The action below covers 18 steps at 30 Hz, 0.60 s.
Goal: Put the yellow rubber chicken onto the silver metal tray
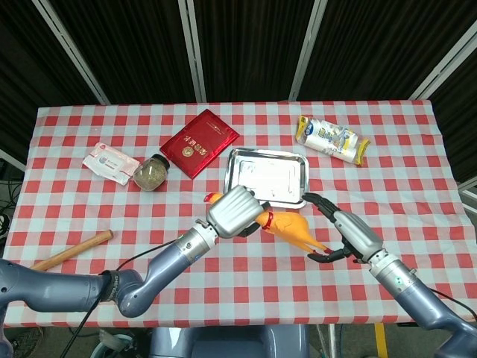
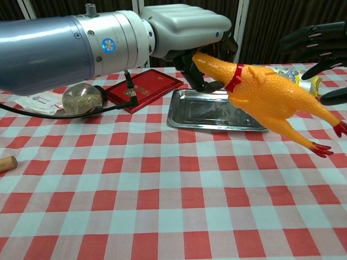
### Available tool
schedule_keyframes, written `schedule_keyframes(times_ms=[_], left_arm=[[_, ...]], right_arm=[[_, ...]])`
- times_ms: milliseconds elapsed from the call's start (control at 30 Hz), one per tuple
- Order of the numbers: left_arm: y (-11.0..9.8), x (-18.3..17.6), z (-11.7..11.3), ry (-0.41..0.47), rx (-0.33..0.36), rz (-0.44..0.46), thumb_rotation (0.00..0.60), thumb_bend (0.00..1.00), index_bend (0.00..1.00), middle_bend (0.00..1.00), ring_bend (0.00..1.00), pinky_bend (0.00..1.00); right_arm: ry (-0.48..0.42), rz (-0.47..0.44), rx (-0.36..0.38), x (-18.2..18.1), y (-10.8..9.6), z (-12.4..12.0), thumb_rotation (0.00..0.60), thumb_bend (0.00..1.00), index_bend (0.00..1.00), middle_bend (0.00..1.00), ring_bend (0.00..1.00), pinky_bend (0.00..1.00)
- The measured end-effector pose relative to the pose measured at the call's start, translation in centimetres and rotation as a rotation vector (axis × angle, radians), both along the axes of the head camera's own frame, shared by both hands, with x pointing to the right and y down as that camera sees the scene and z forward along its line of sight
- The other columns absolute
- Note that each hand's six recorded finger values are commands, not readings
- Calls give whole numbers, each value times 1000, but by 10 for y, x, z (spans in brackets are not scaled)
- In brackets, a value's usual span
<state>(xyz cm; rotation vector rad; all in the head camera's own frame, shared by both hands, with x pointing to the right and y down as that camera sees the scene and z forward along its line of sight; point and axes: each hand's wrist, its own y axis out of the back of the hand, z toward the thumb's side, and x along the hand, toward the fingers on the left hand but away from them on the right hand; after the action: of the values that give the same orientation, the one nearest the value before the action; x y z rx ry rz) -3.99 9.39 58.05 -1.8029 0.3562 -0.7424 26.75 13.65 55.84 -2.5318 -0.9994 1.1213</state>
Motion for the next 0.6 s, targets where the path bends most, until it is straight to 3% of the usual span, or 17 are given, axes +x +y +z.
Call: schedule_keyframes(times_ms=[600], left_arm=[[7, 12, -4, 21, -9, -6, 600, 634, 619, 682, 578, 654]], right_arm=[[41, 42, -45, -8, -12, 33, 600, 194, 0, 0, 0, 143]])
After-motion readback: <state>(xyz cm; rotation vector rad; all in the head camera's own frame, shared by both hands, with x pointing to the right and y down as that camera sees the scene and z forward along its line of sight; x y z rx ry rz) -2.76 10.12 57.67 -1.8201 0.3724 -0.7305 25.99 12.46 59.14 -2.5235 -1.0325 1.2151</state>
